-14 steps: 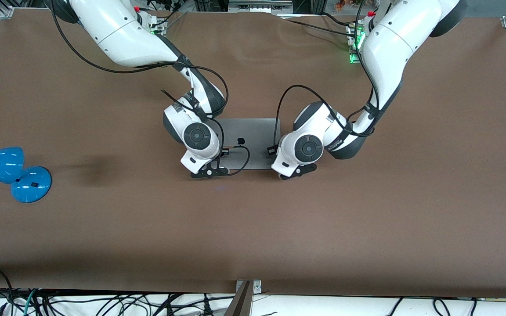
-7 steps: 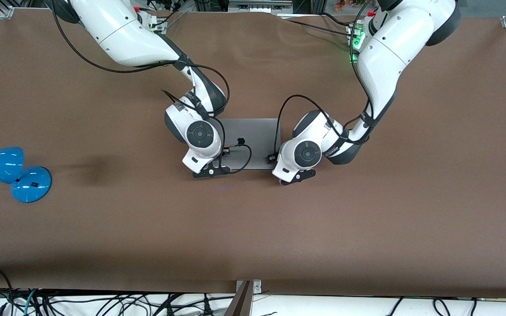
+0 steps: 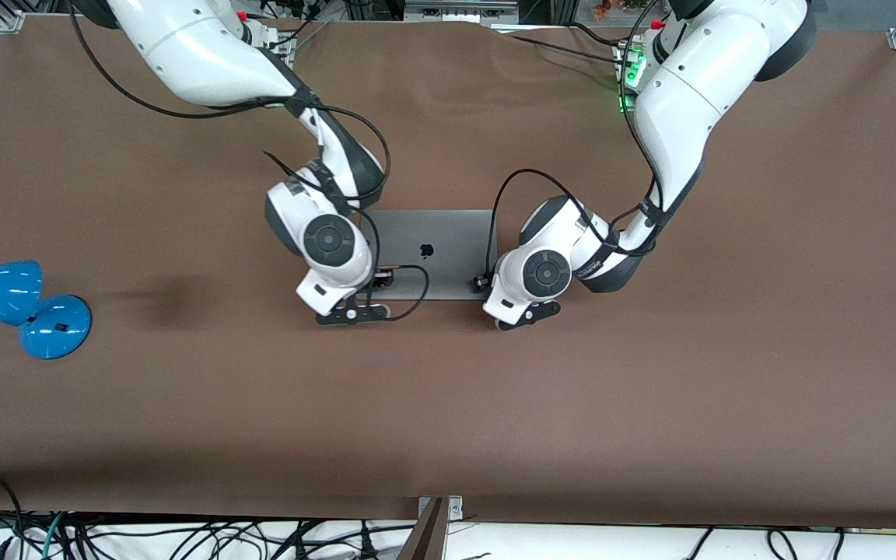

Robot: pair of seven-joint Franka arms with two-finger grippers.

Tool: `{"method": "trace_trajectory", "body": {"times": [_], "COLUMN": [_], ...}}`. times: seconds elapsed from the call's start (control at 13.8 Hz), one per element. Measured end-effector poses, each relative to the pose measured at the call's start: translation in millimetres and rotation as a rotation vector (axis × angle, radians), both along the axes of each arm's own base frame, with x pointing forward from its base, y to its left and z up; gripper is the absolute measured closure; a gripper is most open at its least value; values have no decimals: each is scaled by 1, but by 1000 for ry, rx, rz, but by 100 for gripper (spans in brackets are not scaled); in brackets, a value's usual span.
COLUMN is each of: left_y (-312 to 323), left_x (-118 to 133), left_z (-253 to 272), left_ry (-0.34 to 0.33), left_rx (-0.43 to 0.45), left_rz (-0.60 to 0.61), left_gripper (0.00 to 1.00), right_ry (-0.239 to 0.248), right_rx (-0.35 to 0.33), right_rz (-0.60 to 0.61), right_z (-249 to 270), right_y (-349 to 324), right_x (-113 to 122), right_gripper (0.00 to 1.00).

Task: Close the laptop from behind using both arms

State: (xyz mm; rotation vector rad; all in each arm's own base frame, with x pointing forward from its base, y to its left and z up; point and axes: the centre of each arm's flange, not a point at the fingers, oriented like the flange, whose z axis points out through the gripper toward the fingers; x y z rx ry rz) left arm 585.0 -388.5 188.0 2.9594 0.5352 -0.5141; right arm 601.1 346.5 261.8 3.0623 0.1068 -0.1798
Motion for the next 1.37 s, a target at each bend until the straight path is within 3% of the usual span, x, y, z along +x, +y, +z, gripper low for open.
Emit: {"method": "trace_trajectory", "body": {"times": [0.14,0.43,0.51,0.72,1.01,1.37], "left_y": [6,28,36,62,92,123], "left_x": [8,10,8,-5,-29,-60], "left_z": [19,106,134,220,314,371], "left_ry": [-11,3,-3,-28,-99,-180], "left_rx": [3,70,80,101,145,165], "left_rz": [6,-39,-77,-215,-248,-277], "left_gripper": [46,6,0,0,0,0], "right_ry": [-1,22,26,29,3,-45], "right_rx": [18,-13,-20,-31,-21,12], "right_rz": [-52,-130,-145,-161,-128,-46], "right_z": [29,75,87,118,153,222], "right_y": [-21,-73,-88,-135,-196,-312], "right_x": [10,22,25,33,44,29], "right_gripper": [1,0,0,0,0,0]}}
